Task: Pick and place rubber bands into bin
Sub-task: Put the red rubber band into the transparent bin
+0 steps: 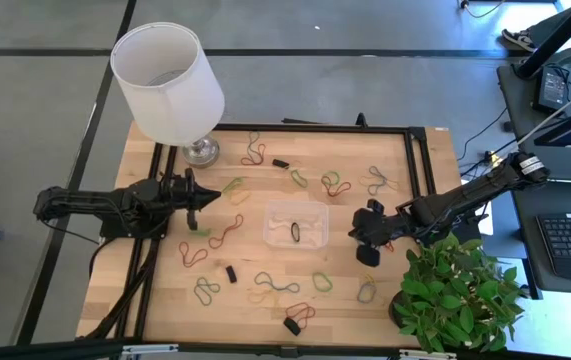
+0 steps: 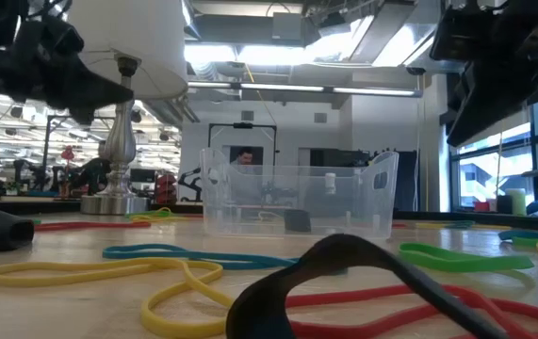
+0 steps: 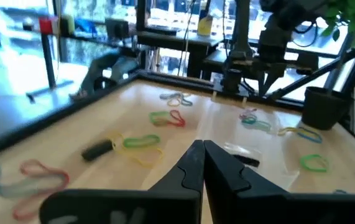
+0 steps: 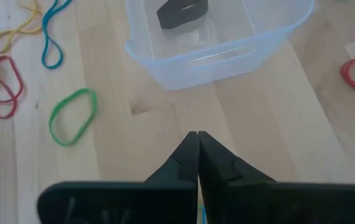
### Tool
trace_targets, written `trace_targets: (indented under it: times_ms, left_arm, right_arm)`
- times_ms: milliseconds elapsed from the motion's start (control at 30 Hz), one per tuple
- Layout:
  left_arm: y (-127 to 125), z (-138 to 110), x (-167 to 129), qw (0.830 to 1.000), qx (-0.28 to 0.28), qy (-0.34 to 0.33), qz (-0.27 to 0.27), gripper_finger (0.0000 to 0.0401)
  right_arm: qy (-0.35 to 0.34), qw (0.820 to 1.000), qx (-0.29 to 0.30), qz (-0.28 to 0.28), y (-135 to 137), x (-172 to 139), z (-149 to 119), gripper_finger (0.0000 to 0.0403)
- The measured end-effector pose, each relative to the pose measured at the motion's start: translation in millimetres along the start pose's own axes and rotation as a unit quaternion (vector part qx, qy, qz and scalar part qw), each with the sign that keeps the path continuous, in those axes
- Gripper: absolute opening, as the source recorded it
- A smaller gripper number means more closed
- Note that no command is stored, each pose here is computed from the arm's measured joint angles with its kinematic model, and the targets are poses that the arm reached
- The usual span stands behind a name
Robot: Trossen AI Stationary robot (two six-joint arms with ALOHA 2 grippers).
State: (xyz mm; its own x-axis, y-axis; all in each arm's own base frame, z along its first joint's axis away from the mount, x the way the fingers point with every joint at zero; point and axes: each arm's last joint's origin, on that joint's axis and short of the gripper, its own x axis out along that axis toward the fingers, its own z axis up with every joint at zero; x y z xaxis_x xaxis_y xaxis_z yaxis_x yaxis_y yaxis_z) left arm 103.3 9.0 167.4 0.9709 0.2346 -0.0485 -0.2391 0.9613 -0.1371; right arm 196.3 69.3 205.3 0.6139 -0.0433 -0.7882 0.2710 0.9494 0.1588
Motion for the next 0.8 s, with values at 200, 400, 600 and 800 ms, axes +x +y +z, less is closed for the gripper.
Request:
trace_targets:
  times_ms: [200, 400, 600, 800]
  left_arm:
    - [-3, 40, -2, 0.997, 0.053, -0.036, 0.031, 0.0003]
    - [-13, 85, 8, 0.994, 0.101, 0.043, 0.028, 0.0003]
    - [-31, 120, 40, 0.969, 0.128, 0.210, 0.025, 0.0003]
    - [-55, 129, 86, 0.924, 0.108, 0.364, 0.041, 0.0003]
  right_arm:
    - [-0.001, 1.000, 0.028, 0.001, 0, 0, 0, 0.0007]
    - [0.011, 1.000, -0.018, 0.005, -3, 1, 0, 0.0002]
    - [0.006, 0.999, -0.044, 0.026, -14, 4, -4, 0.0002]
    - [-0.031, 0.995, -0.082, 0.040, -28, -7, -15, 0.0001]
